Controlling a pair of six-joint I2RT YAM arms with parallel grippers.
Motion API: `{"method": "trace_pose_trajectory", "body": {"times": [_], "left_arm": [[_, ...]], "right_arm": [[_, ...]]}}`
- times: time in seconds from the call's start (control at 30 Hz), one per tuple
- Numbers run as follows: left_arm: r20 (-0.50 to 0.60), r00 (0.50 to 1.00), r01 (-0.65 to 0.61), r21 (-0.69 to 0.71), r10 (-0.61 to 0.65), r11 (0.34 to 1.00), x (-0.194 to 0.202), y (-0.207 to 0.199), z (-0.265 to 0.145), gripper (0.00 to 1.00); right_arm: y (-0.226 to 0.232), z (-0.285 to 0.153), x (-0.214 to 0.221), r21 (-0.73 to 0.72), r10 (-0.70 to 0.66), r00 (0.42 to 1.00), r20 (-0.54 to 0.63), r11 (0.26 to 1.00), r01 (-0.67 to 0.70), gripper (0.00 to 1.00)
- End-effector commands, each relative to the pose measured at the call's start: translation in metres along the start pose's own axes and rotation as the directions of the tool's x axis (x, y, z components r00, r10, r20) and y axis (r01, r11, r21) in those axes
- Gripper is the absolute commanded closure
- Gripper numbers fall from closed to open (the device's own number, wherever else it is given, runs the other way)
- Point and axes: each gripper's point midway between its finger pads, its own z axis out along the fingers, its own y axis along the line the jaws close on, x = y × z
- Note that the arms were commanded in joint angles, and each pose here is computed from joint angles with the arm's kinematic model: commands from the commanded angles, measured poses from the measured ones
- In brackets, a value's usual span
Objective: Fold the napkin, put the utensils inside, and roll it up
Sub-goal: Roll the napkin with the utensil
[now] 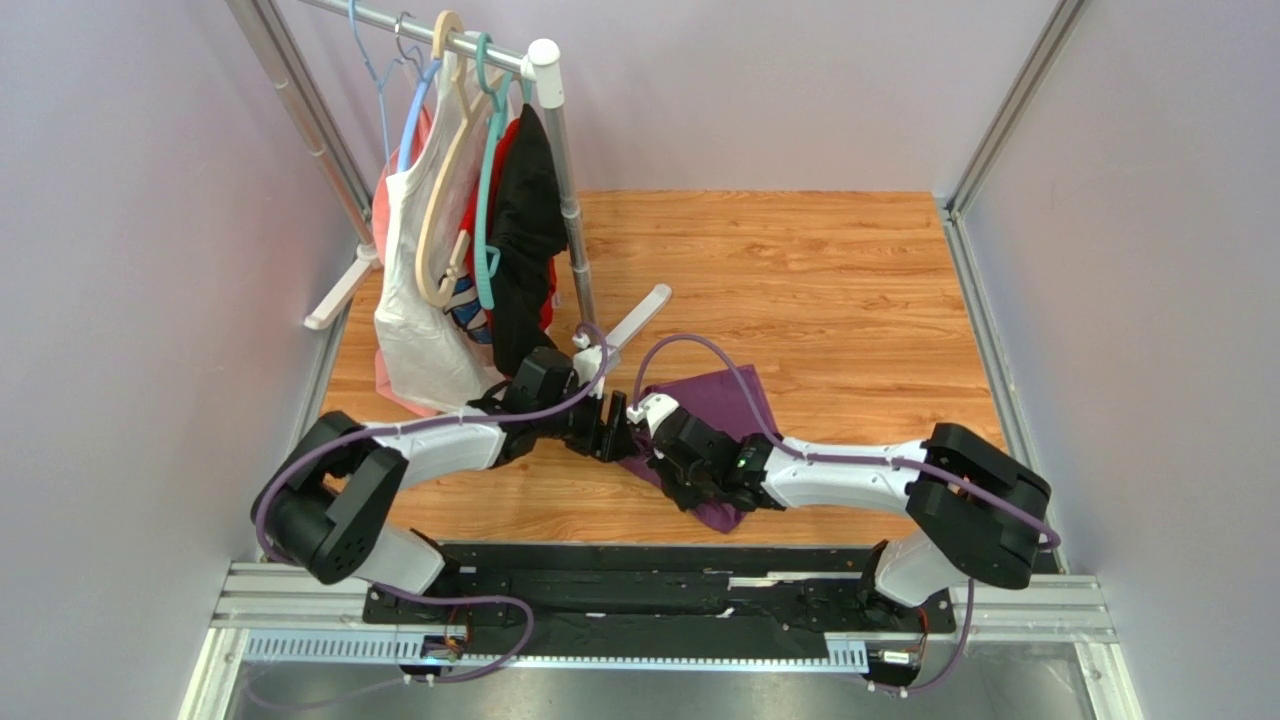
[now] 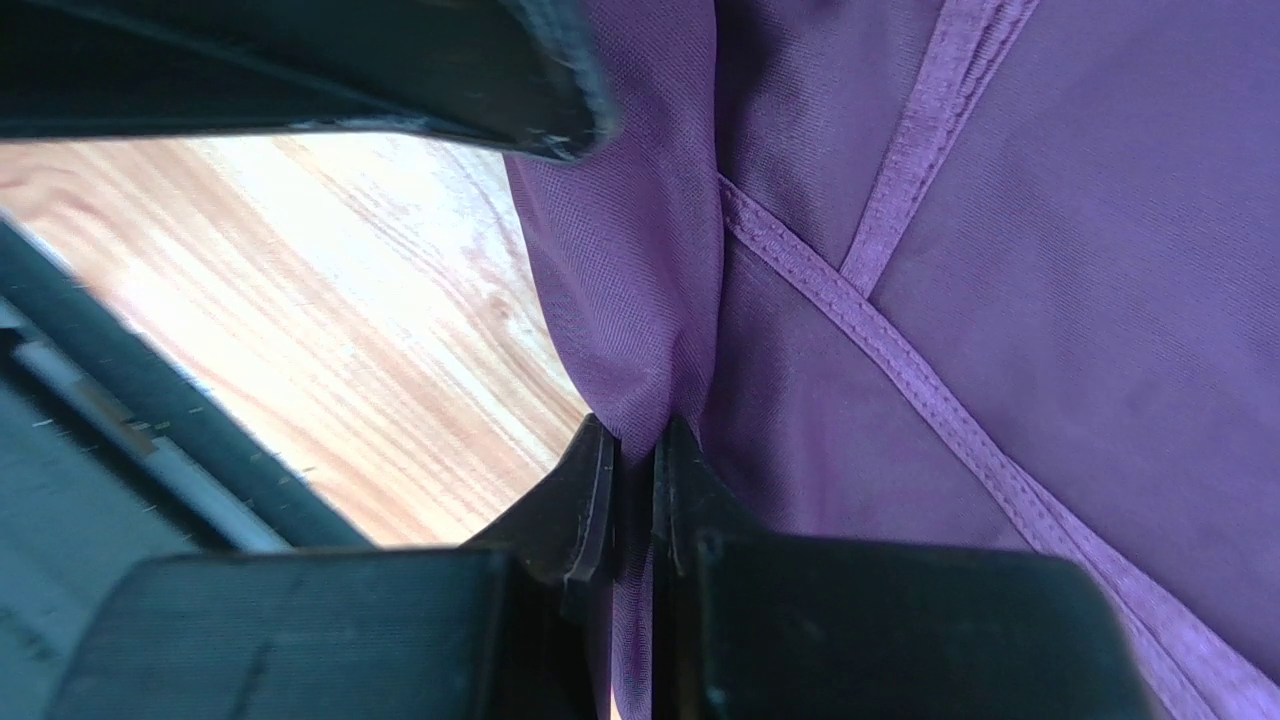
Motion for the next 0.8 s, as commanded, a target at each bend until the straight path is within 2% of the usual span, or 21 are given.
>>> {"method": "trace_pose_trajectory", "body": {"times": [0.0,0.17,0.3,0.47,0.77], "left_arm": [[0.028,1.000,0.009,-0.096,-0.006,0.995,0.006,0.013,-0.019,0.25],[0.139,0.990,0.001,-0.143,0.019,0.990,0.007,0.017,-0.040,0.21],[0.263,0.963,-0.038,-0.085,0.059,0.996,-0.007,0.001,-0.056,0.19],[0.300,0.950,-0.080,-0.026,0.084,0.996,-0.012,-0.012,-0.060,0.18],[0.296,0.953,-0.076,0.034,0.063,0.997,-0.010,-0.016,-0.047,0.18]], "right_arm": [[0.016,-0.006,0.042,-0.156,0.050,0.981,-0.185,0.985,-0.080,1.00],[0.022,-0.011,0.034,-0.270,0.087,0.975,-0.204,0.953,-0.142,1.00],[0.025,-0.015,0.028,-0.356,0.111,0.969,-0.220,0.916,-0.185,1.00],[0.023,-0.019,0.021,-0.456,0.147,0.957,-0.249,0.854,-0.249,1.00],[0.014,-0.014,0.007,-0.558,0.196,0.933,-0.301,0.758,-0.339,1.00]]}}
